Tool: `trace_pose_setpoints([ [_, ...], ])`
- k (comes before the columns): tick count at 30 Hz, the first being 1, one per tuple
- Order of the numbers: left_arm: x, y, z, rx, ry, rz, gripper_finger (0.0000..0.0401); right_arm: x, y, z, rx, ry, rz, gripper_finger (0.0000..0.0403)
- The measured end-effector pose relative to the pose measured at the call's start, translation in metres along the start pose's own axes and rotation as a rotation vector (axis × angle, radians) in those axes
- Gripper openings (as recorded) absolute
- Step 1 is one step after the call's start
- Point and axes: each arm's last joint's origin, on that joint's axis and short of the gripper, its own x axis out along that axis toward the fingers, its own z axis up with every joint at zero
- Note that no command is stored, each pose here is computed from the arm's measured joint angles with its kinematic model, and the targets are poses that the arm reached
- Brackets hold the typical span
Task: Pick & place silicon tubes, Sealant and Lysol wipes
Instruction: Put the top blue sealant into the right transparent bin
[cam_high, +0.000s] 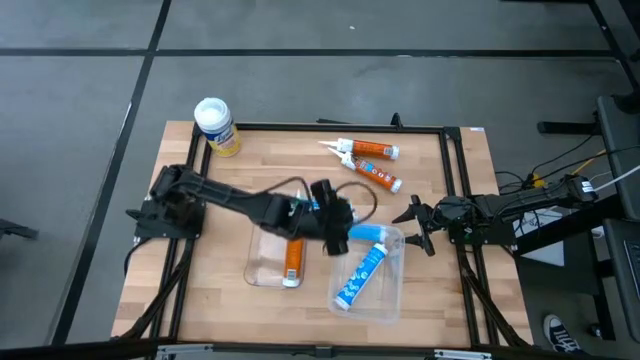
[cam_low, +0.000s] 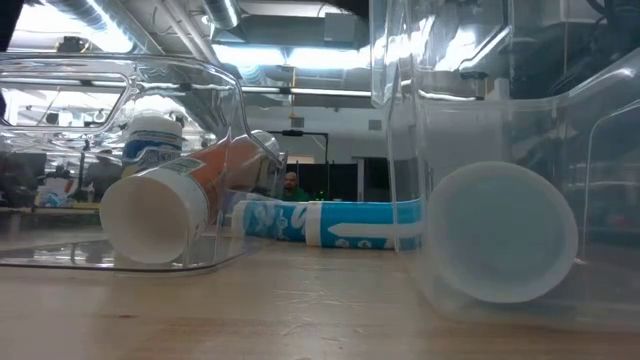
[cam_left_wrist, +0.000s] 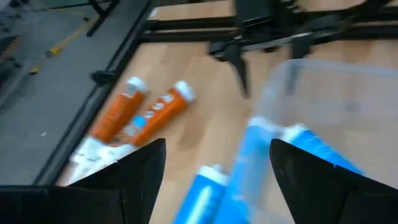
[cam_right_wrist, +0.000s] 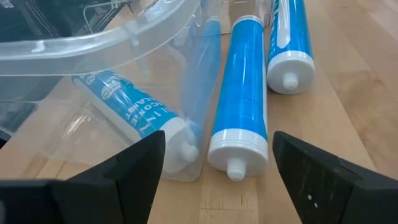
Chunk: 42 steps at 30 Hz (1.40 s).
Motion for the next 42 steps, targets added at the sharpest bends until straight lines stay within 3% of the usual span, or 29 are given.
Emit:
trace_pose_setpoints([
  [5, 0.014, 0.026, -0.002, 0.028, 0.067, 0.053, 0.0283, 0.000, 0.000, 0.000, 0.000, 0.000, 0.000, 0.0298],
  [11, 0.024, 0.048, -0.005, 0.004, 0.162, -0.050, 0.0283, 0.000, 0.000, 0.000, 0.000, 0.000, 0.000, 0.0298],
  [20, 0.039, 0.081, -0.012, 0.028, 0.262, -0.023, 0.0283, 0.000, 0.000, 0.000, 0.000, 0.001, 0.000, 0.0298],
  [28, 0.048, 0.096, -0.017, 0.115, 0.305, -0.116, 0.0283, 0.000, 0.000, 0.000, 0.000, 0.001, -0.001, 0.0298],
  [42, 0.079, 0.102, -0.059, 0.162, 0.406, -0.225, 0.0283, 0.000, 0.000, 0.000, 0.000, 0.001, 0.000, 0.0298],
])
